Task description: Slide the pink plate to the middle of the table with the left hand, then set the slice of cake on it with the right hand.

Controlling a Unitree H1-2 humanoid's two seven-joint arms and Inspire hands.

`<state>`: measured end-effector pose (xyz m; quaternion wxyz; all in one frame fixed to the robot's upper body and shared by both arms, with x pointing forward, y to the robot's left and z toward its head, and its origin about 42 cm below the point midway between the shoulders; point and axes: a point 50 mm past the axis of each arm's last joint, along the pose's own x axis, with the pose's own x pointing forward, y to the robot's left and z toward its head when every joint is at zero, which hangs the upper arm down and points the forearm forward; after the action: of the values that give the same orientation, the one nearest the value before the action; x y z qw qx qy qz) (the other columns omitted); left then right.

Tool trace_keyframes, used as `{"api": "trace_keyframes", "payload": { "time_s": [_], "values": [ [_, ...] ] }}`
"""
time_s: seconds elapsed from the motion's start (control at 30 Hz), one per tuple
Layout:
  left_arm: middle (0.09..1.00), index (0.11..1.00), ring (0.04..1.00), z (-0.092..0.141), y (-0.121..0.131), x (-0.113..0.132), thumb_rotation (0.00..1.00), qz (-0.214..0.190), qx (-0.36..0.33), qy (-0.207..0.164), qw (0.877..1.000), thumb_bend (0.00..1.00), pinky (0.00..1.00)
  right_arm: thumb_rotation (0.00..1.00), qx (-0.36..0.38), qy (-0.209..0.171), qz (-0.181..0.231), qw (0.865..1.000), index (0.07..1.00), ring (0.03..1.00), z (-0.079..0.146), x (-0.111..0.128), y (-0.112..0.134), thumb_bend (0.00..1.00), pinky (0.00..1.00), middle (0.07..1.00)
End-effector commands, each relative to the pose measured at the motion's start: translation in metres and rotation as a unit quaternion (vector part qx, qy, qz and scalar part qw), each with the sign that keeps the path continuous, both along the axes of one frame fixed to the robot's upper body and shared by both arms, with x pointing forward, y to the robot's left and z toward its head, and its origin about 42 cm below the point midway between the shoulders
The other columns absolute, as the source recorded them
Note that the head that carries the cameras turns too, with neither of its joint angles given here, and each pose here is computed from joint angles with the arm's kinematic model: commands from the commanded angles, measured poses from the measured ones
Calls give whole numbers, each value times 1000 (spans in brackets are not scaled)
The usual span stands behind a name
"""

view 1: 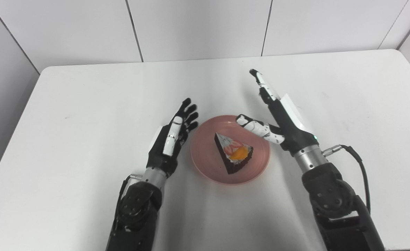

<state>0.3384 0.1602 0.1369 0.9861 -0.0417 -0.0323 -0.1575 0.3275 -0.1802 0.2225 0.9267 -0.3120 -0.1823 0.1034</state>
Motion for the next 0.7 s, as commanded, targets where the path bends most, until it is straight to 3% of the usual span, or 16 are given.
{"api": "trace_keyframes", "payload": {
  "time_s": [0.0,0.13,0.23,0.37,0.5,0.67],
  "values": [
    [997,997,987,-15,15,-8,1000,27,22,13,999,445,997,1000,18,-7,8,1000,1000,1000,8,-2,-1,983,999,1000],
    [1000,1000,1000,-19,23,-12,1000,34,41,-5,999,451,1000,1000,41,25,0,999,1000,1000,0,-9,-5,951,999,1000],
    [1000,1000,1000,-21,28,-21,1000,40,52,-21,998,448,1000,1000,97,41,-25,994,1000,1000,-11,-21,-10,903,1000,1000],
    [1000,1000,1000,-23,34,-33,1000,43,72,-33,996,452,1000,1000,156,44,-48,986,1000,1000,-29,-35,-10,832,1000,1000],
    [1000,1000,1000,-22,37,-50,1000,43,96,-41,994,458,1000,1000,191,45,-41,980,1000,1000,-52,-48,-9,668,1000,1000],
    [1000,1000,1000,-23,38,-67,1000,38,100,-40,993,448,1000,1000,224,61,-29,972,1000,1000,-63,-50,-4,421,1000,1000]
  ]
}}
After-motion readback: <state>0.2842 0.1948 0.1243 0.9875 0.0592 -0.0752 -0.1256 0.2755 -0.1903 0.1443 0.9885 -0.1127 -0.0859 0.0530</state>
